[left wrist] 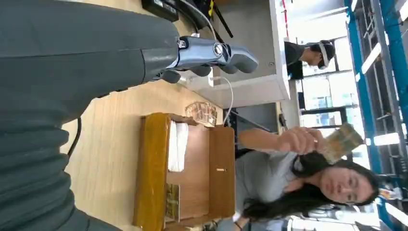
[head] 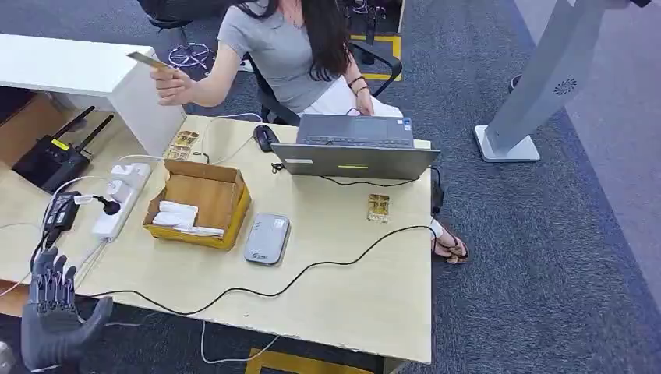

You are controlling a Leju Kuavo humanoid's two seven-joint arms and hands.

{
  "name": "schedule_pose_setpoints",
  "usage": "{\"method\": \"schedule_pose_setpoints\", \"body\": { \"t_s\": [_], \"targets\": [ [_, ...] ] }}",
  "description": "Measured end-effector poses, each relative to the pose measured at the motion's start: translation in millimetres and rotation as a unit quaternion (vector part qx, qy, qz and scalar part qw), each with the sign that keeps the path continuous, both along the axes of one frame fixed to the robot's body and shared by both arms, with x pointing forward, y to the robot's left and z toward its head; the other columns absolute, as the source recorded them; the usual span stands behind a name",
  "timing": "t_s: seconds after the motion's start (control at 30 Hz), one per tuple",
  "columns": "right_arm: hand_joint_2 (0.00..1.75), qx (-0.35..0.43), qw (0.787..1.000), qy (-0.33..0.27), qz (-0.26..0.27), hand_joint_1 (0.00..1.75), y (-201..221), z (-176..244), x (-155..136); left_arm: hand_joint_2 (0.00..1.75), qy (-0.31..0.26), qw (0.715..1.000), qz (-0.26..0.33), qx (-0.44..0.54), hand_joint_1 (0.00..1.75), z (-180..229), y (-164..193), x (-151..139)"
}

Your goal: Pass the card to the sensor for recognition and then transmit it.

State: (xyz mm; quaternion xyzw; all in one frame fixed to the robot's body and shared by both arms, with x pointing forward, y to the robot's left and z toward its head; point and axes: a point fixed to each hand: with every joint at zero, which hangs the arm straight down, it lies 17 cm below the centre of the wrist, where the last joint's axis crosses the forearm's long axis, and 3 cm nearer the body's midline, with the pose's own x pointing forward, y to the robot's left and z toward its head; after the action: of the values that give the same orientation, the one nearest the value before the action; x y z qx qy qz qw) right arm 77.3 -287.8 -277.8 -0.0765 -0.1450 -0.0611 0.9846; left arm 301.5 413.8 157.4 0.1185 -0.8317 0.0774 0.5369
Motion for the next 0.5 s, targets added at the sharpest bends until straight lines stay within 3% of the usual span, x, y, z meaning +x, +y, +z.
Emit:
{"method": "schedule_pose_setpoints", "body": {
  "t_s": [0.13, 0.27, 0.33, 0.5],
  "targets": [
    [0.0, 0.003, 1.0, 0.0, 0.015, 0.0, 3.8, 0.3, 3.2, 1.75, 0.022, 0.999, -0.003, 0.047, 0.0, 3.8, -9.7, 33.1],
    [0.0, 0.003, 1.0, 0.001, 0.021, 0.0, 5.0, 0.2, 3.1, 1.75, 0.029, 0.998, -0.003, 0.062, 0.0, 5.2, -12.2, 42.3],
    [0.0, 0.008, 0.999, 0.004, 0.038, 0.0, 10.5, 0.0, 3.1, 1.75, 0.058, 0.992, 0.0, 0.114, 0.0, 6.0, -20.5, 75.7],
    [0.0, 0.01, 0.998, 0.007, 0.056, 0.0, 15.0, -0.1, 3.0, 1.75, 0.084, 0.981, 0.014, 0.175, 0.0, 9.9, -24.0, 108.1]
  ]
}}
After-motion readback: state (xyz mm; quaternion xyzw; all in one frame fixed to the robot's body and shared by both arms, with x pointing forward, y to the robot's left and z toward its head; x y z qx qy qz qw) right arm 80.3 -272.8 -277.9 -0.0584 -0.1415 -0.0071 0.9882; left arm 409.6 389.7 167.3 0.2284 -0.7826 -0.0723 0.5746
